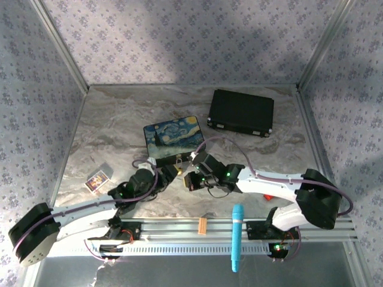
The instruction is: Unlock the padlock with the key
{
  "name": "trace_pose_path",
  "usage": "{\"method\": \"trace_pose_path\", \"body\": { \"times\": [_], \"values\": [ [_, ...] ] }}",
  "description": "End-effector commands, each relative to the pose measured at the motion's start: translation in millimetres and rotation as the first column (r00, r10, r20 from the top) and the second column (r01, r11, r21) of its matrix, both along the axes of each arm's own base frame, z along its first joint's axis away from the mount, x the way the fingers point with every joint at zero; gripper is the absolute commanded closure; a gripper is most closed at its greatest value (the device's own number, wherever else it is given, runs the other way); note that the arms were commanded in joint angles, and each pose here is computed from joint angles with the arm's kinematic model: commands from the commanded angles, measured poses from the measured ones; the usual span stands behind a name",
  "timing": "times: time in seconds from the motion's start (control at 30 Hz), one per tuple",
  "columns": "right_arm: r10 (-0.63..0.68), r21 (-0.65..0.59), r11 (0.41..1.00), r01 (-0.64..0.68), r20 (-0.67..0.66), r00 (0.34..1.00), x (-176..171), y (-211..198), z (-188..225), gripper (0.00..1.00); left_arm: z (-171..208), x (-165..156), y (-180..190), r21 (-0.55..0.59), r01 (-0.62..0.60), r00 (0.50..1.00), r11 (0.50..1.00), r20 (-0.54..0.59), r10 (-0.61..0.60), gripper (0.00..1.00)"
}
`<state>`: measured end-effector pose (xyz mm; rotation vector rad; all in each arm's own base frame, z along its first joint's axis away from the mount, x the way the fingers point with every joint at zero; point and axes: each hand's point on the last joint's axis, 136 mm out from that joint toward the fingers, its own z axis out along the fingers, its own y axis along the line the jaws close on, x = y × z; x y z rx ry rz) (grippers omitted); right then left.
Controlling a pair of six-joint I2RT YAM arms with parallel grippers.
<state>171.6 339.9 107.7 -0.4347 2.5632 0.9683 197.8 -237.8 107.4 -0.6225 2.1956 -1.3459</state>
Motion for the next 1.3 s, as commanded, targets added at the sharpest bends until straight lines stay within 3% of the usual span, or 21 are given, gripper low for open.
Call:
{"method": "trace_pose_path", "body": {
  "times": [0.0, 0.2, 0.43, 0.47, 0.6, 0.8, 0.83, 0.93, 0.97, 1.03, 1.13, 1.27],
  "values": [
    [-0.002, 0.133, 0.991, 0.004, -0.013, 1.0, 0.5, 14.4, 21.9, 1.0, 30.3, 10.3, -0.8, -0.118, -0.061, 0.996, 0.991, 0.057, 0.068, 0.41],
    [-0.024, 0.215, 0.976, 0.031, -0.036, 0.999, 5.2, 19.2, 24.5, 1.0, 33.0, 8.0, -1.9, -0.113, -0.045, 0.997, 0.993, 0.059, 0.052, 0.68],
    [-0.022, 0.241, 0.97, 0.033, -0.047, 0.999, 6.1, 20.5, 26.6, 1.0, 24.0, 2.6, -6.4, -0.061, -0.007, 1.0, 0.998, 0.026, 0.009, 0.66],
    [-0.024, 0.245, 0.969, 0.035, -0.049, 0.999, 5.8, 20.9, 26.7, 1.0, 22.8, 2.5, -6.4, -0.057, -0.007, 1.0, 0.998, 0.024, 0.008, 0.68],
    [-0.03, 0.241, 0.97, 0.041, -0.05, 0.998, 7.6, 20.6, 24.6, 1.0, 23.8, 2.1, -7.5, -0.053, -0.006, 1.0, 0.999, 0.03, 0.008, 0.91],
    [-0.013, 0.255, 0.967, 0.022, -0.035, 0.999, 6.4, 22.2, 27.8, 1.0, 27.0, 2.7, -7.6, -0.027, 0.002, 0.999, 1.0, 0.043, -0.001, 1.0],
    [-0.013, 0.258, 0.966, 0.02, -0.03, 0.999, 6.5, 20.4, 28.4, 0.92, 29.0, 2.6, -8.0, -0.021, 0.006, 0.999, 1.0, 0.052, -0.005, 1.0],
    [-0.058, 0.279, 0.959, 0.053, 0.009, 0.998, 17.0, -0.6, 34.5, 0.32, 41.1, 3.6, -5.5, 0.04, 0.029, 0.991, 0.999, 0.131, -0.034, 1.0],
    [-0.07, 0.301, 0.952, 0.062, 0.017, 0.997, 20.9, -8.2, 40.1, 0.24, 46.5, 4.3, -4.7, 0.064, 0.038, 0.986, 0.997, 0.162, -0.048, 1.0],
    [-0.078, 0.378, 0.924, 0.059, 0.036, 0.996, 29.8, -23.7, 55.5, 0.19, 62.9, 3.1, -7.4, 0.102, 0.086, 0.962, 0.991, 0.252, -0.109, 1.0],
    [-0.018, 0.47, 0.882, -0.022, 0.08, 0.997, 30.5, -33.1, 82.9, 0.16, 96.0, -1.3, -18.3, 0.072, 0.213, 0.899, 0.974, 0.375, -0.224, 1.0],
    [0.066, 0.572, 0.808, -0.139, 0.147, 0.987, 23.1, -33.8, 118.2, 0.2, 121.4, -7.4, -28.0, 0.037, 0.329, 0.835, 0.943, 0.455, -0.309, 1.0]
  ]
}}
